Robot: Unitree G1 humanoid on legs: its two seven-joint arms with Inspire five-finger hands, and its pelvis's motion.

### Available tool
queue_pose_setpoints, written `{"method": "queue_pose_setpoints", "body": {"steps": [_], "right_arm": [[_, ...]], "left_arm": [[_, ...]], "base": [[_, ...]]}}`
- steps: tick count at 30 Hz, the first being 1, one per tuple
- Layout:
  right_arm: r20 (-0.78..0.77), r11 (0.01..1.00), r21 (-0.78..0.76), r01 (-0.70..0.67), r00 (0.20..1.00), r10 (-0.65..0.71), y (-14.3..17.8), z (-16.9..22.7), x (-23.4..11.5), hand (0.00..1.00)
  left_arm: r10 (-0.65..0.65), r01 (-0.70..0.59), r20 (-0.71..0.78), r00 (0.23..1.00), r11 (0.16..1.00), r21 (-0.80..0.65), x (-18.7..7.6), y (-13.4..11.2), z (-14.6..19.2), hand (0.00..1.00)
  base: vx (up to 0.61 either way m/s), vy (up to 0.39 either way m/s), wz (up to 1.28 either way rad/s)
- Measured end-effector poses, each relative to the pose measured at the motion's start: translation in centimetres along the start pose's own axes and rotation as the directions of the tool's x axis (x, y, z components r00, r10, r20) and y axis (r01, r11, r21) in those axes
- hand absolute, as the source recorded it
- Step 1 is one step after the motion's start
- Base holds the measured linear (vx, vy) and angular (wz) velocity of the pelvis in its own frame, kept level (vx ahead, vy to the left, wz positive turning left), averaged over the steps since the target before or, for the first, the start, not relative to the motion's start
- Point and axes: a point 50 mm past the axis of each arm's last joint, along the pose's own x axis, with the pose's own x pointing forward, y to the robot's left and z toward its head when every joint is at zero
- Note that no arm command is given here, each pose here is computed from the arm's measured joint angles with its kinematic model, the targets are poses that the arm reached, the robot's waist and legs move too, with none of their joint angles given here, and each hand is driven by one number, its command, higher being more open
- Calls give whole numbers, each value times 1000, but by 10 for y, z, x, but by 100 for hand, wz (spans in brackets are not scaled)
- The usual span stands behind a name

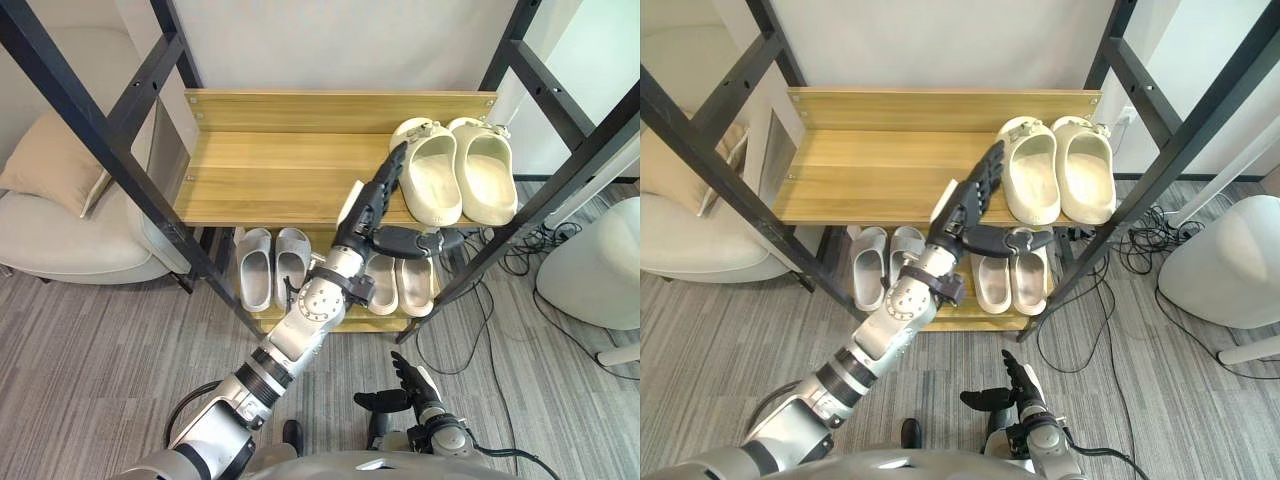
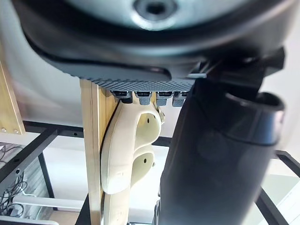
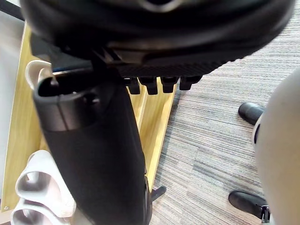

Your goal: Organize the slippers on the shoe rack

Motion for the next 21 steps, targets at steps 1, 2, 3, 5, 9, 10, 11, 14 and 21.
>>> {"method": "queue_pose_setpoints", "body": {"steps": [1,2,3,5,9,10,11,14,21], "right_arm": [[-4,1000,-2,0,1000,0,0,0,0,100],[-10,1000,-3,1,1000,-1,-1,-1,0,100],[-16,1000,-4,1,1000,-1,-1,-2,0,100],[-31,1000,-8,-3,1000,3,-2,-4,0,100],[-40,1000,-10,-9,999,8,-2,-7,-1,100],[-41,1000,-11,-13,999,13,-1,-7,-1,100],[-41,1000,-13,-17,999,16,-1,-7,-1,100],[-41,999,-31,-38,998,37,2,-8,-1,100],[-57,996,-70,-57,997,53,-1,-11,-1,100]], "left_arm": [[8,-8,5,1000,1000,-7,-3,3,1,100],[16,-16,9,1000,1000,-26,-7,5,3,100],[23,-23,15,1000,999,-48,-12,7,5,100],[33,-29,37,999,996,-84,-18,10,12,100],[8,11,108,994,984,-180,-24,5,31,100],[-13,40,131,991,978,-206,-25,1,36,100],[-21,51,139,990,976,-214,-26,0,38,100],[-99,145,174,980,949,-279,-31,-15,46,100],[-369,390,138,919,805,-446,-58,-66,32,100]], "base": [[0,0,4],[0,0,11],[0,0,12],[2,1,10],[7,5,15],[2,10,21],[-10,7,14],[-24,-3,13],[-8,0,2]]}}
